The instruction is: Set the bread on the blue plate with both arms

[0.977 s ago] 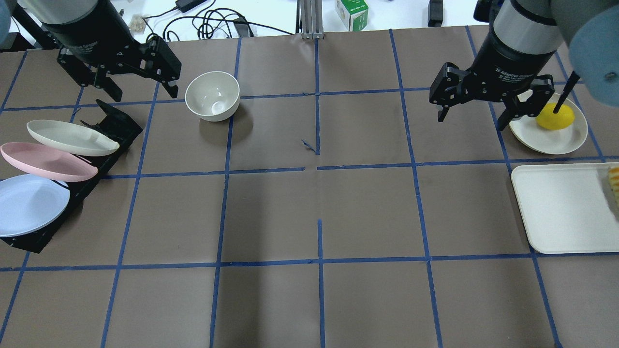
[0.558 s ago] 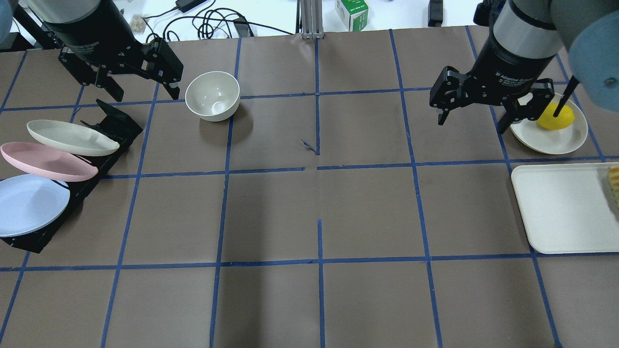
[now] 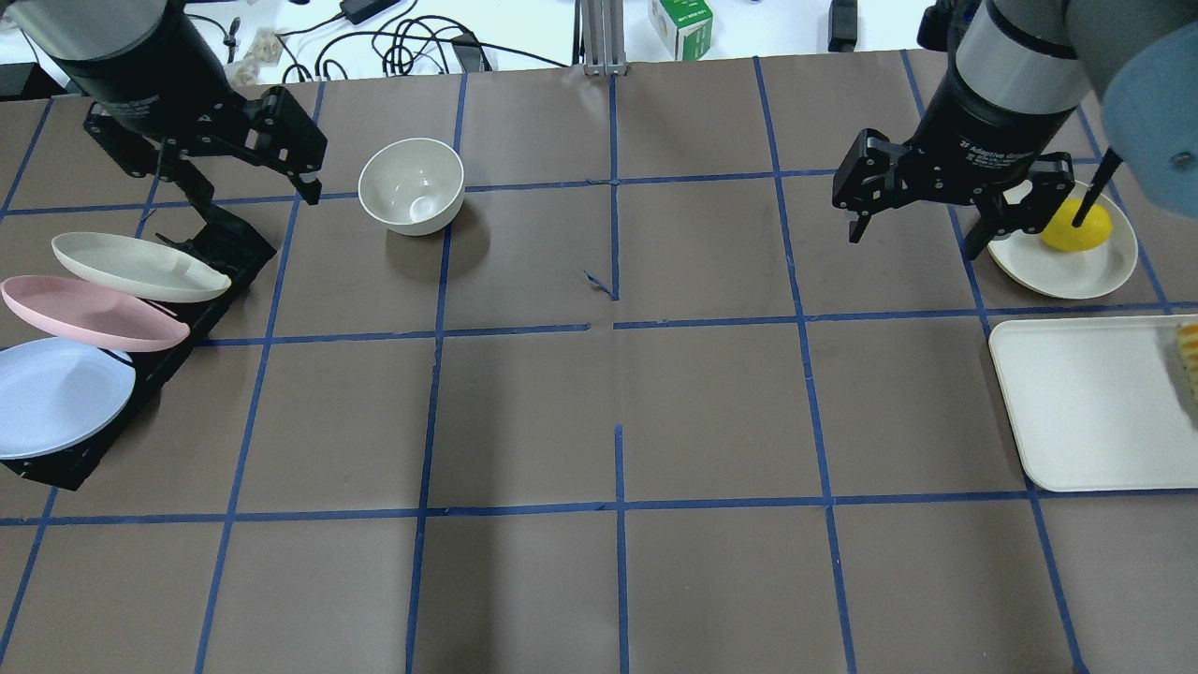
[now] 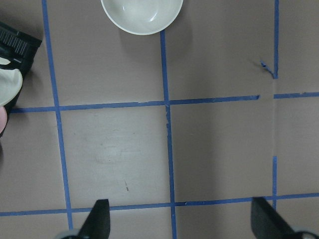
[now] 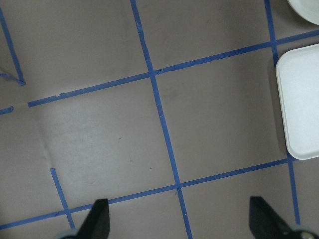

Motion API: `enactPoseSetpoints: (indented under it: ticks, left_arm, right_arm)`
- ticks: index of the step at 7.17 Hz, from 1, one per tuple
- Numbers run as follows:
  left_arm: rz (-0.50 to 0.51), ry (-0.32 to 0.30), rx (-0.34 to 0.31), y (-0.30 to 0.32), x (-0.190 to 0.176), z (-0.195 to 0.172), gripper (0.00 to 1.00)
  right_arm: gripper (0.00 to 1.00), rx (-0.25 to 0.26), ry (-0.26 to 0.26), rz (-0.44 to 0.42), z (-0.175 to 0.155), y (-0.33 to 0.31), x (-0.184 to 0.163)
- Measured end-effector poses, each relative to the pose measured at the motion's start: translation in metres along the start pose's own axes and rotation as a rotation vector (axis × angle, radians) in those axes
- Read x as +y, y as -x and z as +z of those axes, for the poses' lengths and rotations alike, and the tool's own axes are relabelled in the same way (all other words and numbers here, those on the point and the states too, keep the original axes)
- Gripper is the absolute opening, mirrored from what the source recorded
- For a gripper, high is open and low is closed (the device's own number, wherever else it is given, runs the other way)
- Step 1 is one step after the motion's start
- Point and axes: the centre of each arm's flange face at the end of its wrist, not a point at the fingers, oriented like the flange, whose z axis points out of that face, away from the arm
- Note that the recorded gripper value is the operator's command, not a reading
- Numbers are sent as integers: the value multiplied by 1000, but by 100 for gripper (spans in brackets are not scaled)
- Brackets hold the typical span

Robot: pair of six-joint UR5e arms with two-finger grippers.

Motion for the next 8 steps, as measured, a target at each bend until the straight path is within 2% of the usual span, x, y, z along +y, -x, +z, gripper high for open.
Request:
enactPoseSetpoints:
  ticks: [2,3,5,7,8]
  left_arm:
    - [-118,10,-61,86,6,-5,100]
    - [-171,44,-105,129,14,-3,100]
    - [-350,128,-114,234,35,27,100]
    - [-535,108,-126,337,55,65,100]
    - [-596,101,-131,373,63,92,99]
  right_arm:
    - [100,26,-5,-11,6,-12,-8]
    - [100,29,5,-36,12,-27,-16]
    - [100,24,18,-122,25,-90,-42]
    - [100,13,33,-191,61,-178,-73]
    - [100,18,13,-217,81,-223,-89]
